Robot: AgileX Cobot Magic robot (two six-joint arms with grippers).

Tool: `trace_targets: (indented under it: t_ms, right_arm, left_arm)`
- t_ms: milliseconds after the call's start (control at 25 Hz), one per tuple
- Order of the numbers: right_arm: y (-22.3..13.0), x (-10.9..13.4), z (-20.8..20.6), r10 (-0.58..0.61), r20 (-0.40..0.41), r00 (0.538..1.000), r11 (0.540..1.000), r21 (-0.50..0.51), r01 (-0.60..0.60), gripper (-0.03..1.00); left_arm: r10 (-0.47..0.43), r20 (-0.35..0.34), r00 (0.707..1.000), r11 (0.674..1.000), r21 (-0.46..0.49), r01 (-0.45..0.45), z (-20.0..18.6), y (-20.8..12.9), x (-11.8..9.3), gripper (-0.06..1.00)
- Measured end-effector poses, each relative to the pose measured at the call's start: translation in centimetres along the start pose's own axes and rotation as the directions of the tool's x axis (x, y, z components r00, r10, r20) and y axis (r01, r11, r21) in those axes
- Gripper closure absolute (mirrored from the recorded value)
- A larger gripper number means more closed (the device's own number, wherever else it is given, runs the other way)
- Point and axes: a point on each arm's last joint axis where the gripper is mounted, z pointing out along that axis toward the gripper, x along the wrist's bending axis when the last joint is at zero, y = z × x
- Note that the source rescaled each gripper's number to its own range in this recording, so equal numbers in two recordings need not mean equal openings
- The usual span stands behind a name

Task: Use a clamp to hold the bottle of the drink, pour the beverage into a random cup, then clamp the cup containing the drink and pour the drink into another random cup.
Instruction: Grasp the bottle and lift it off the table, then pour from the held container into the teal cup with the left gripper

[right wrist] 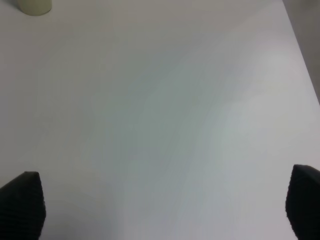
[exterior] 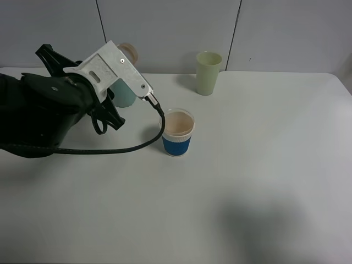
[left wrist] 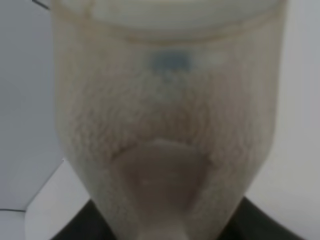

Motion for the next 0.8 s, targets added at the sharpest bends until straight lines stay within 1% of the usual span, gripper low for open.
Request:
trace_targets:
  t_ms: [80,160,400,600,800]
  right_arm:
    - [0.0,0.0,0.0,0.000,0.000,1.000,1.000,0.000,0.000,0.08]
    - [0.0,0.0,0.0,0.000,0.000,1.000,1.000,0.000,0.000,0.08]
    - [0.0,0.0,0.0,0.000,0.000,1.000,1.000,0.000,0.000,0.08]
    - [0.0,0.0,0.0,0.000,0.000,1.000,1.000,0.000,0.000,0.08]
    - [0.0,0.0,0.0,0.000,0.000,1.000,1.000,0.000,0.000,0.08]
  left_arm:
    - [0.012,-0.008,1.000,1.000,0.004,-0.012,0.1,0.1,-0.1,0.90]
    - [0.048,-0.007,0.999,0.999,0.014,-0.048,0.5,0.3,-0.6,0.90]
    - [0.082,-0.001,0.997,0.996,0.020,-0.082,0.9,0.3,-1.5,0.90]
    - [0.167,0.003,0.986,0.986,0.000,-0.167,1.0,0.3,-2.7,0.90]
    - [0.240,0.014,0.971,0.971,0.014,-0.240,1.7,-0.1,-4.1,0.90]
